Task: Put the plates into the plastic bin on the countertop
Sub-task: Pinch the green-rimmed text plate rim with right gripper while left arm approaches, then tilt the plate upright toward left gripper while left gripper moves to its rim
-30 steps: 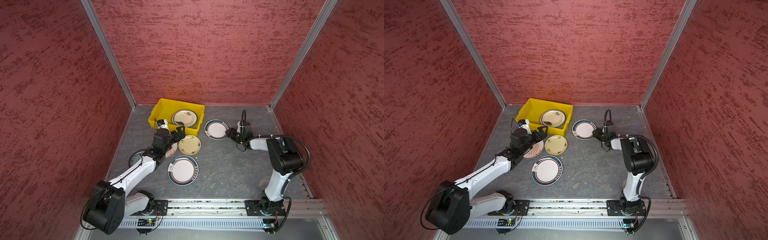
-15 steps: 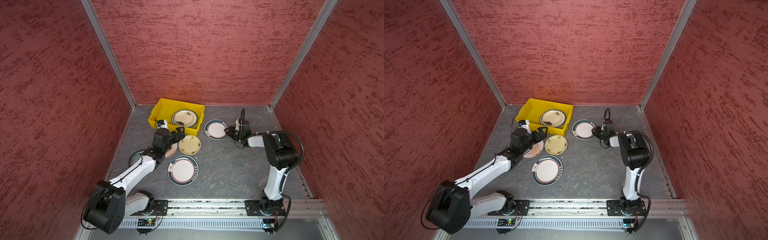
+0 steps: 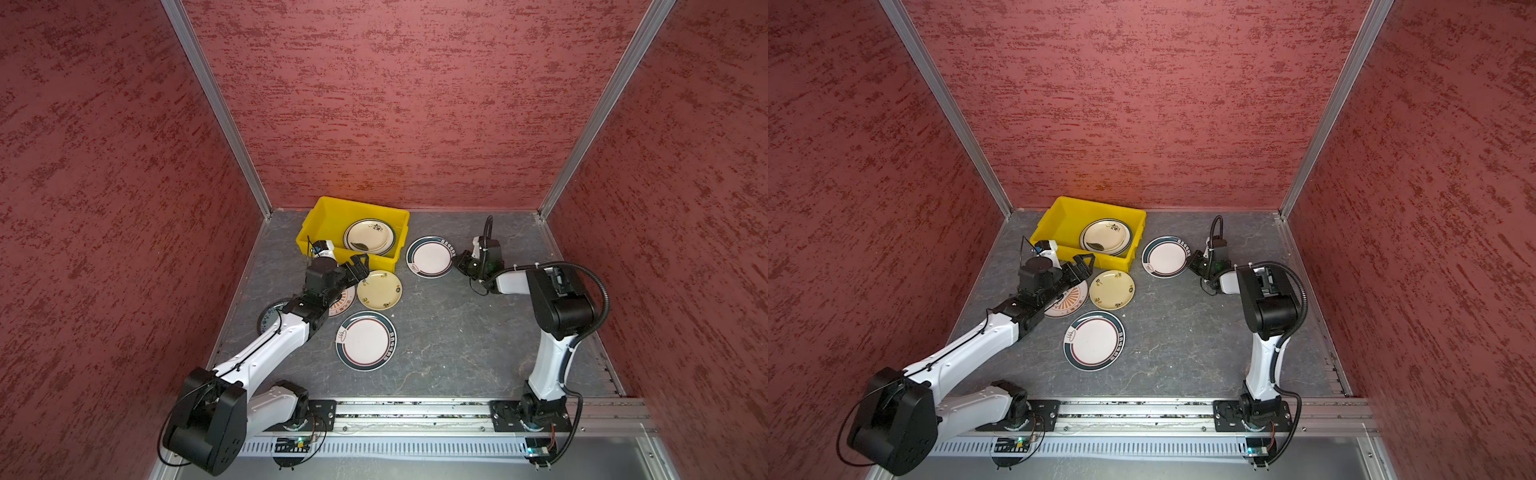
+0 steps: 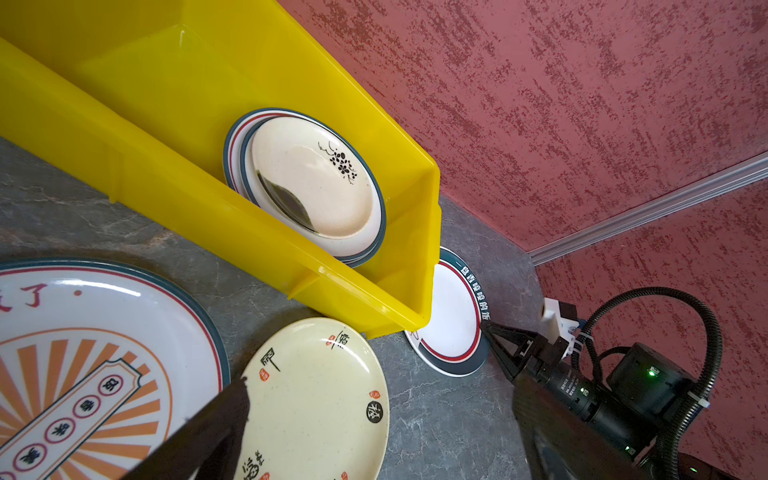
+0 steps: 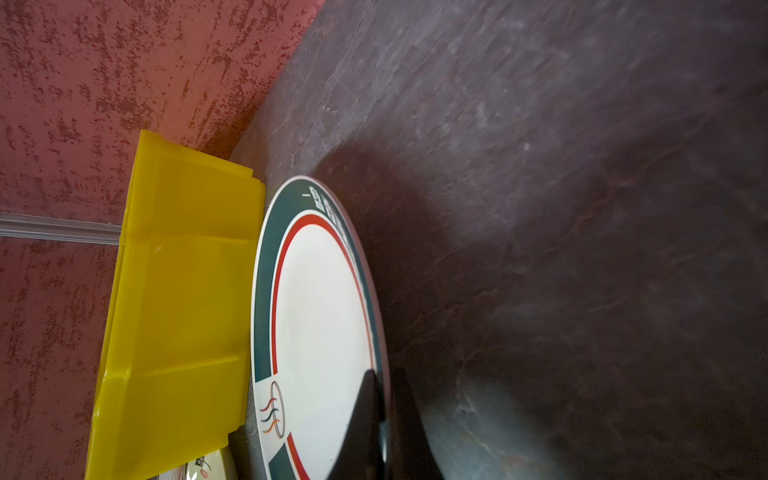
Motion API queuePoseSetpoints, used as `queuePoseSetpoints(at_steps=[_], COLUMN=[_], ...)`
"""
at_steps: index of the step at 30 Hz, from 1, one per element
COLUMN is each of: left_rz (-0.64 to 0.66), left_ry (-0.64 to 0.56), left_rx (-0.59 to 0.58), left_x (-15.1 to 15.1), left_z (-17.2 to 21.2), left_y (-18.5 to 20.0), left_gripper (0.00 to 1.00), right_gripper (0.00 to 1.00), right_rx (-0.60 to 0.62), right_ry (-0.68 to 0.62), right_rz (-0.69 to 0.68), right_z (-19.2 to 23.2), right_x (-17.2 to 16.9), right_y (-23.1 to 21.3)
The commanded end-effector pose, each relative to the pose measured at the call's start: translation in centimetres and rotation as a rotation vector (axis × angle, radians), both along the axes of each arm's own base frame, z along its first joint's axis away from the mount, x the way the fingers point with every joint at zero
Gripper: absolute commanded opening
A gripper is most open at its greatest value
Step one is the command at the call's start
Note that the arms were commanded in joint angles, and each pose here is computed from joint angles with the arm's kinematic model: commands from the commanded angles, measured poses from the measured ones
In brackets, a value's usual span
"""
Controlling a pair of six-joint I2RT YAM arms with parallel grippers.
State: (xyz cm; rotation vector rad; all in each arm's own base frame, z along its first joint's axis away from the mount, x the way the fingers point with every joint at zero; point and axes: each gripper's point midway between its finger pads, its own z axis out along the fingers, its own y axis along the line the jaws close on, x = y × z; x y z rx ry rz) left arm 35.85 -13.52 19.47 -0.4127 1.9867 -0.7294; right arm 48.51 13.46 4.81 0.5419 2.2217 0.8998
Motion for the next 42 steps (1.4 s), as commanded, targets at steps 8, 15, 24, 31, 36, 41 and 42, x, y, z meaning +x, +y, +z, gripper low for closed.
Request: queuePoseSetpoints(at_steps=[8,15,24,31,36,41,42], left_rz=[-0.009,-0.039,-0.062,-0.095,-0.108,-0.124,-0.128], left_ry=[-0.009,0.005,-0.025,-0.014,0.003,0.002,0.0], left_rx=[-0.004,-0.011,0.003,-0.01,-0.004,0.0,0.003], left_x=[0.3,0.8,1.9,2.4,2.2,2.1,2.1], left_z=[0.5,-0.2,0.2,-0.5,-1.1,-1.0,-1.0], left_y=[-0.2,-1.1,-2.0,-3.1,-3.5,-3.9,-4.0], left_gripper=[0.99,0.99,0.99,0.99,0.99,0.99,0.99], right_gripper=[0.0,0.0,0.0,0.0,0.0,0.0,0.0], right_rx=[-0.042,-0.054,-0.093,-0.107,-0.098,-0.081,-0.073], right_ry=[0.035,0.007,-0.017,-0.044,-0.062,-0.074,-0.086], right_rz=[-0.047,-0.093,-0.143,-0.144,-0.136,-0.12,-0.11], right_z=[0.2,2.4,4.7,6.4,7.3,8.0,8.3], right_x=[-2.0,-3.1,-5.3,-7.1,-8.8,-10.5,-10.7], right_y=[-2.1,-3.9,-6.4,-6.8,-6.7,-6.5,-6.3])
